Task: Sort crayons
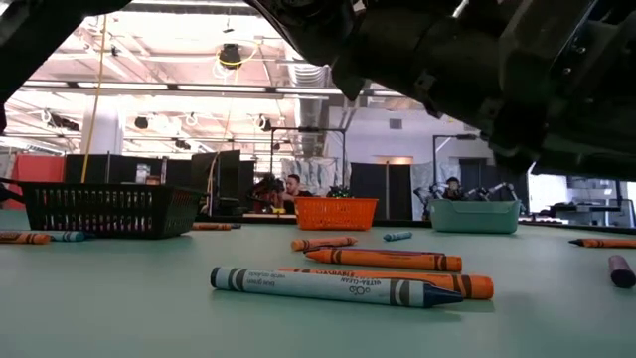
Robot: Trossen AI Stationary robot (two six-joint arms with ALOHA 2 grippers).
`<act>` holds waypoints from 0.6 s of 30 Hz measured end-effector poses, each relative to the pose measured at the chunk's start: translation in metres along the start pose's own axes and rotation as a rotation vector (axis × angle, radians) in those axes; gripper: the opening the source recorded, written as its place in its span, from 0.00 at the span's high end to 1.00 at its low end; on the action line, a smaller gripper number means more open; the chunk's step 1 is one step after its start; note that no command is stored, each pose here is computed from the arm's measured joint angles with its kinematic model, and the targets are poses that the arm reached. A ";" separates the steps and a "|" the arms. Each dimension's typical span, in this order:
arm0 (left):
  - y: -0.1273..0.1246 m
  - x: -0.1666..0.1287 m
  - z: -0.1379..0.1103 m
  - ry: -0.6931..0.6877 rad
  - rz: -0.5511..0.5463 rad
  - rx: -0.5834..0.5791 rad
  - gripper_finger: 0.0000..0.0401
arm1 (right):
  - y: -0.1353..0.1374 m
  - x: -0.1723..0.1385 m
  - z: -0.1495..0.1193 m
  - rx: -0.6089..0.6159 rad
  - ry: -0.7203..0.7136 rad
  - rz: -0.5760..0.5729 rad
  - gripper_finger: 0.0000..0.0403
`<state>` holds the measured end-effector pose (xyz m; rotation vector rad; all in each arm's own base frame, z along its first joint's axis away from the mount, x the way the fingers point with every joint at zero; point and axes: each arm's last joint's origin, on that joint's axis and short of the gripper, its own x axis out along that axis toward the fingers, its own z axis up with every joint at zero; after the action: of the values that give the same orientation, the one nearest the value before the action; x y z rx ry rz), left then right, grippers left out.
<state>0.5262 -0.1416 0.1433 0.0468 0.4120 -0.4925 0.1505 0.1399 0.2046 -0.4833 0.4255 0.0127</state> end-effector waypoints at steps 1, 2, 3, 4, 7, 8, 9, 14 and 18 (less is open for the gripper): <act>0.000 0.000 0.000 -0.001 0.001 0.003 0.69 | 0.000 0.000 0.000 0.000 0.000 -0.001 0.84; 0.000 0.000 -0.001 0.001 0.000 0.002 0.69 | 0.000 0.000 0.000 0.001 0.000 -0.002 0.84; 0.000 0.000 -0.001 0.004 0.000 -0.003 0.69 | 0.000 0.000 0.000 0.004 -0.003 -0.003 0.84; -0.001 0.000 -0.002 0.007 -0.002 -0.006 0.69 | 0.000 0.000 0.001 0.005 -0.004 -0.003 0.84; -0.002 0.006 -0.010 0.010 -0.006 -0.025 0.69 | 0.000 0.000 0.001 0.006 -0.005 -0.004 0.84; -0.003 0.008 -0.015 0.024 -0.013 -0.041 0.69 | 0.000 0.000 0.001 0.006 -0.005 -0.004 0.84; -0.003 0.011 -0.021 0.039 -0.025 -0.065 0.69 | 0.000 0.000 0.001 0.006 -0.005 -0.004 0.84; 0.006 0.013 -0.030 0.049 -0.035 -0.120 0.69 | 0.000 0.000 0.001 0.006 -0.005 -0.003 0.84; 0.012 0.011 -0.032 0.075 -0.020 -0.128 0.69 | 0.000 0.000 0.001 0.006 -0.005 -0.003 0.84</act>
<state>0.5287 -0.1315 0.1086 -0.0623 0.5169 -0.4846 0.1509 0.1401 0.2050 -0.4781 0.4204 0.0098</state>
